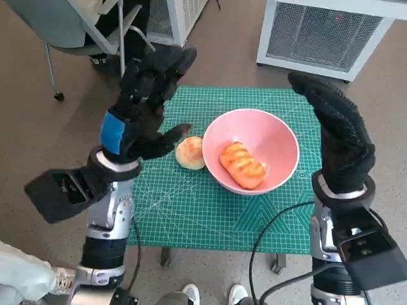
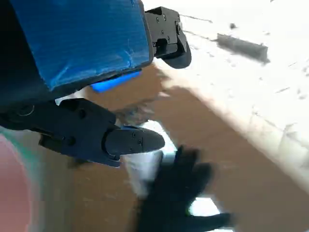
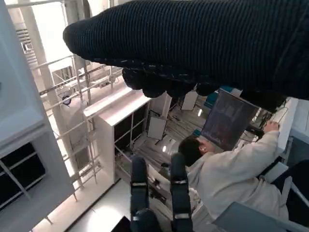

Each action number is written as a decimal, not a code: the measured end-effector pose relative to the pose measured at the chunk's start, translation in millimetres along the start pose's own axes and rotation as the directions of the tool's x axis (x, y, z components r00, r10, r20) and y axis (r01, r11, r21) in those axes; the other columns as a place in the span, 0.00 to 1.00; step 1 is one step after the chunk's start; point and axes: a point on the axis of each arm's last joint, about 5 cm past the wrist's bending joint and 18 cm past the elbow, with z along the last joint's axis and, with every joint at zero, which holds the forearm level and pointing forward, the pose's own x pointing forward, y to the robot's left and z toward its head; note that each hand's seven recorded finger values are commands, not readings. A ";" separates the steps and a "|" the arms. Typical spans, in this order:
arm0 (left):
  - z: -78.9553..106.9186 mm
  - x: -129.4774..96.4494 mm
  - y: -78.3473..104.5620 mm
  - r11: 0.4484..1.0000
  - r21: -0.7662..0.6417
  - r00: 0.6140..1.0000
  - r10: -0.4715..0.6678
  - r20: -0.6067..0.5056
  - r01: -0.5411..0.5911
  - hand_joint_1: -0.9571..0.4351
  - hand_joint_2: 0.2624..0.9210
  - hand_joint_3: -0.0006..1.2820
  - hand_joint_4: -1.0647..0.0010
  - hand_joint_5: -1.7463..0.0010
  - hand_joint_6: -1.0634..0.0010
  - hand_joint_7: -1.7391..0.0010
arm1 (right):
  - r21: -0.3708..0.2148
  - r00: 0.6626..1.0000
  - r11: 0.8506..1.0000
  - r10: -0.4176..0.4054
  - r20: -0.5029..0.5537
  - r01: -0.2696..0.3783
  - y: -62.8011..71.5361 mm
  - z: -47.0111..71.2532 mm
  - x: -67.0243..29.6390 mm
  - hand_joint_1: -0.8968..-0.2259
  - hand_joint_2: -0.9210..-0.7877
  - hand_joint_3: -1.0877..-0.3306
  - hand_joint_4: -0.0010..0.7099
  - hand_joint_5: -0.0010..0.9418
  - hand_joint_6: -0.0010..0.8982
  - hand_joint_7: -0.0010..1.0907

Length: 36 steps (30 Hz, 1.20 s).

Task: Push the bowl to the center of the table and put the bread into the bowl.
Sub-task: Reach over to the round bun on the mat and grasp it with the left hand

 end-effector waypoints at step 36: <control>-40.7 30.1 20.6 0.661 0.400 0.612 -0.114 -0.783 0.635 0.44 0.91 0.00 0.86 1.00 0.75 0.99 | 0.006 1.000 1.000 -0.011 -0.006 0.011 -5.1 0.2 -0.6 0.51 0.00 0.47 0.43 0.00 0.01 0.64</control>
